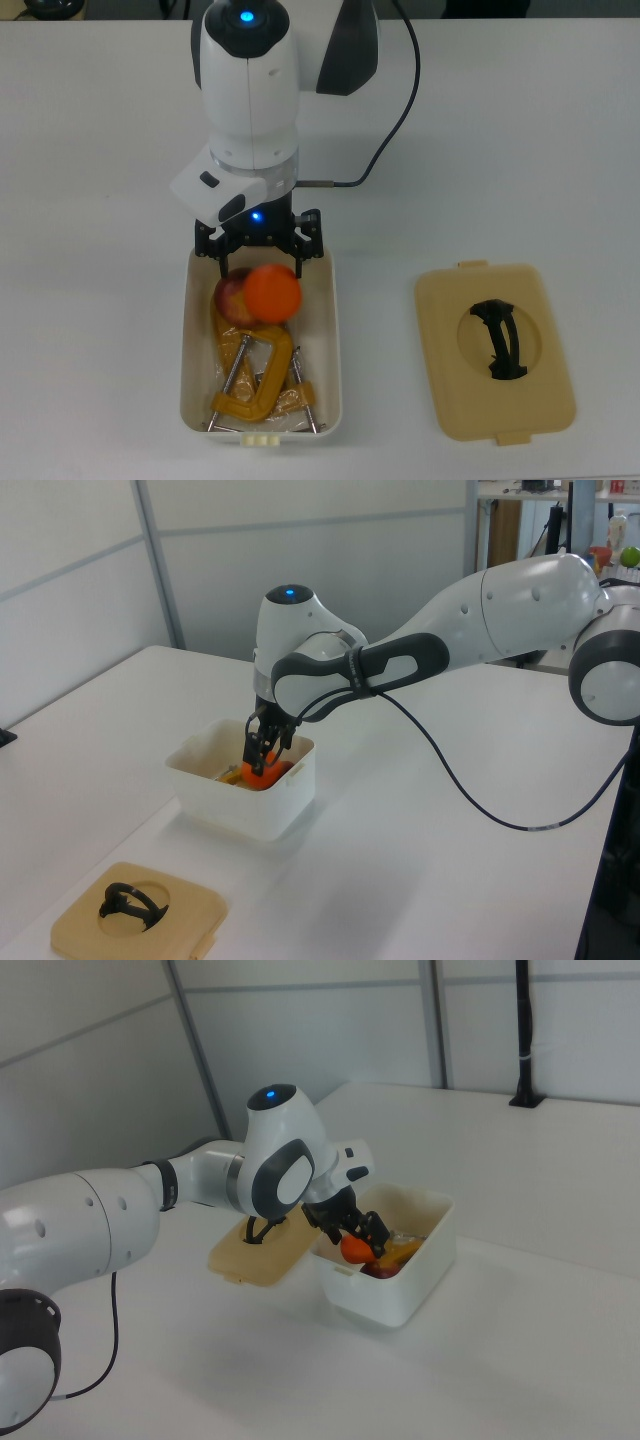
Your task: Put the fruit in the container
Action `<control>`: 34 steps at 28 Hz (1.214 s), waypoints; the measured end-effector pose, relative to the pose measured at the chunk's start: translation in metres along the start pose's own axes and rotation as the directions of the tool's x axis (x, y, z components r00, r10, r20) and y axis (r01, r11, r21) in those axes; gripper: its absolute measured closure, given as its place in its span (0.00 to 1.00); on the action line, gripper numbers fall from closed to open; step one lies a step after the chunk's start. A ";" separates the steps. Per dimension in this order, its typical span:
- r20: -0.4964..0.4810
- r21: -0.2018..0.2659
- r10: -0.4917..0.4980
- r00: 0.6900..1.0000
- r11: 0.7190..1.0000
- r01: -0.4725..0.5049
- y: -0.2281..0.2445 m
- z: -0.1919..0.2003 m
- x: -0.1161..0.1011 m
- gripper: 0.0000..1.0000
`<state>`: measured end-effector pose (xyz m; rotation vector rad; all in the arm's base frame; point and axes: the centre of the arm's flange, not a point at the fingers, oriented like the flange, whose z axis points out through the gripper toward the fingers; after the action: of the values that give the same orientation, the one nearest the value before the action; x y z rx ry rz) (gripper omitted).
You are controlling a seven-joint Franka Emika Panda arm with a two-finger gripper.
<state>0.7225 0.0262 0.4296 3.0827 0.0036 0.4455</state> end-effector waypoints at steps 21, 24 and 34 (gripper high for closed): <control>0.243 -0.029 0.068 0.968 0.998 -0.063 0.046 -0.087 -0.032 0.00; 0.246 -0.029 0.070 0.967 0.997 -0.065 0.048 -0.085 -0.032 0.00; 0.251 -0.028 0.067 0.966 0.998 -0.062 0.046 -0.084 -0.033 0.00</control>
<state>0.6671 -0.0177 0.5025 3.1017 -0.1067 0.0511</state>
